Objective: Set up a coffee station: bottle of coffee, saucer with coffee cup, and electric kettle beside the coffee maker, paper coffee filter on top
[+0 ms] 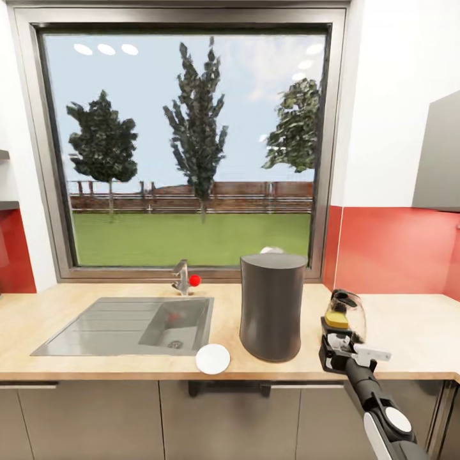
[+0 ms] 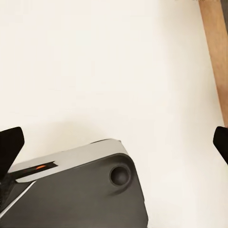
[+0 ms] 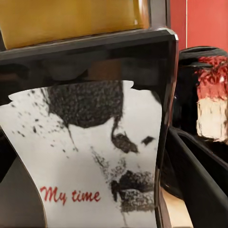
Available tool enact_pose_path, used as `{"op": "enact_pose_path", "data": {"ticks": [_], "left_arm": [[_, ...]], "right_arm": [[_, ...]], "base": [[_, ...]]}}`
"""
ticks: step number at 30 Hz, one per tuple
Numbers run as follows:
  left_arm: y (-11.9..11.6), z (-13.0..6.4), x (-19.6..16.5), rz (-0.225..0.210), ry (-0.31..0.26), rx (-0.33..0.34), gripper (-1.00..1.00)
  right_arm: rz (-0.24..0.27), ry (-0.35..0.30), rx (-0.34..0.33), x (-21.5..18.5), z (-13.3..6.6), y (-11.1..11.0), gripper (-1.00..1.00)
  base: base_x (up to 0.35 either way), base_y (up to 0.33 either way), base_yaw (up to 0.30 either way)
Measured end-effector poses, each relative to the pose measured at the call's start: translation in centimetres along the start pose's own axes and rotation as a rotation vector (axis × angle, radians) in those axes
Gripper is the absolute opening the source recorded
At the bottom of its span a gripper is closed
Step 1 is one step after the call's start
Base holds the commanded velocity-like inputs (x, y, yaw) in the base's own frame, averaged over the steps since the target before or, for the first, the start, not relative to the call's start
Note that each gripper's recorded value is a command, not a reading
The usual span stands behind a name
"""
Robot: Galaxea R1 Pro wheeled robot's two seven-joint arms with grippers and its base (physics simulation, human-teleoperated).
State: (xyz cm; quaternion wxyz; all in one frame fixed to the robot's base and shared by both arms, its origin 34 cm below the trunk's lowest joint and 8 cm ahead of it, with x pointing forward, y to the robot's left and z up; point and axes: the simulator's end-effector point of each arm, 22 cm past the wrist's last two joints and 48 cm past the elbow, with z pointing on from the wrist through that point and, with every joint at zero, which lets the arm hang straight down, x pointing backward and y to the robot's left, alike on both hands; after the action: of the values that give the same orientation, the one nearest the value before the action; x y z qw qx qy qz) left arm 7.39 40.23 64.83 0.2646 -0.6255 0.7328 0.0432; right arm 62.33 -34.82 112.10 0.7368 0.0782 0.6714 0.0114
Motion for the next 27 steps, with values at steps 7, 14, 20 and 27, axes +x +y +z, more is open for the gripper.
{"op": "enact_pose_path", "data": {"ticks": [7,14,20,27], "left_arm": [[0.0,-0.1,0.1,0.042,-0.005,-0.001,1.00],[0.4,-0.2,0.6,0.060,0.004,-0.025,1.00],[0.2,-0.3,1.4,0.076,0.018,-0.017,1.00],[0.1,-0.4,1.2,0.083,0.003,-0.016,1.00]], "right_arm": [[-0.037,0.035,-0.020,1.4,-0.1,-1.5,-1.00],[-0.052,0.038,-0.062,1.2,0.0,-1.7,-1.00],[-0.049,0.040,-0.068,1.4,-0.1,-1.3,-1.00],[-0.038,0.036,-0.060,1.3,-0.1,-1.4,-1.00]], "base": [[0.003,0.000,0.000],[0.000,0.000,0.000],[0.000,0.000,0.000],[0.072,0.000,0.000]]}}
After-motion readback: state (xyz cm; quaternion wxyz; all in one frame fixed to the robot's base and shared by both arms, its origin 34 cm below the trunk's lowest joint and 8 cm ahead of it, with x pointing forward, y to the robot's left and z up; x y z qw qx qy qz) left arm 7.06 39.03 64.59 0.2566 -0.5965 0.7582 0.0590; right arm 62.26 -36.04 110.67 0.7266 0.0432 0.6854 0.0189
